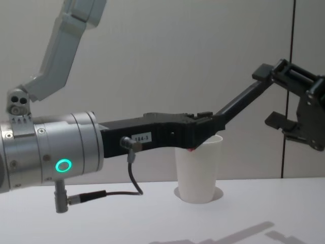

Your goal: Place the pen into the pen holder.

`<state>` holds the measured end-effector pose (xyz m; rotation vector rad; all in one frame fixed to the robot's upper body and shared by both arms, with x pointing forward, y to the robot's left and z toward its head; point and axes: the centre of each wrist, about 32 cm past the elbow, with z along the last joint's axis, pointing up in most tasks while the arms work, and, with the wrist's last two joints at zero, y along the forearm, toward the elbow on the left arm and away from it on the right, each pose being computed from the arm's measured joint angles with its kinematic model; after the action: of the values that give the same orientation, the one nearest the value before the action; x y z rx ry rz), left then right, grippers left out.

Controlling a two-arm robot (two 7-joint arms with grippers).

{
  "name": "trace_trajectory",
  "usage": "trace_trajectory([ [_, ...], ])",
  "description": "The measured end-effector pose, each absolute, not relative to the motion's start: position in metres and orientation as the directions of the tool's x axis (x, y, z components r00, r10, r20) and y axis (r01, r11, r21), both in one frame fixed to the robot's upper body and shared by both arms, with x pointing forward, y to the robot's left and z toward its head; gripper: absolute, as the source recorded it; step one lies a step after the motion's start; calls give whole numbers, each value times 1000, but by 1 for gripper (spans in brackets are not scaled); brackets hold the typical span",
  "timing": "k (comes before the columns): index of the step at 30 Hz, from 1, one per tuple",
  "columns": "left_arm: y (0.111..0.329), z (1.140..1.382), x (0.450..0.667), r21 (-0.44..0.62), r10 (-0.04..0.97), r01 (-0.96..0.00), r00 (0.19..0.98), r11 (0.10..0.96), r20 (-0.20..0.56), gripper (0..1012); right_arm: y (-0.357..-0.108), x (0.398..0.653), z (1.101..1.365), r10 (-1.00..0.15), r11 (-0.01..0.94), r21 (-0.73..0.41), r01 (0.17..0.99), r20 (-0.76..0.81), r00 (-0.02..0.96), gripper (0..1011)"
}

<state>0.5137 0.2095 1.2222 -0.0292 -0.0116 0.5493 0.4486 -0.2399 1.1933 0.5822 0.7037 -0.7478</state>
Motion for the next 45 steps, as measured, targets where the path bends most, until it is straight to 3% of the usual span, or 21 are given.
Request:
trace_trajectory([
  [45, 210, 1222, 514, -31, 522, -522, 853, 852, 3, 186, -209, 464, 1194, -421, 540, 235, 809, -757, 500, 1001],
])
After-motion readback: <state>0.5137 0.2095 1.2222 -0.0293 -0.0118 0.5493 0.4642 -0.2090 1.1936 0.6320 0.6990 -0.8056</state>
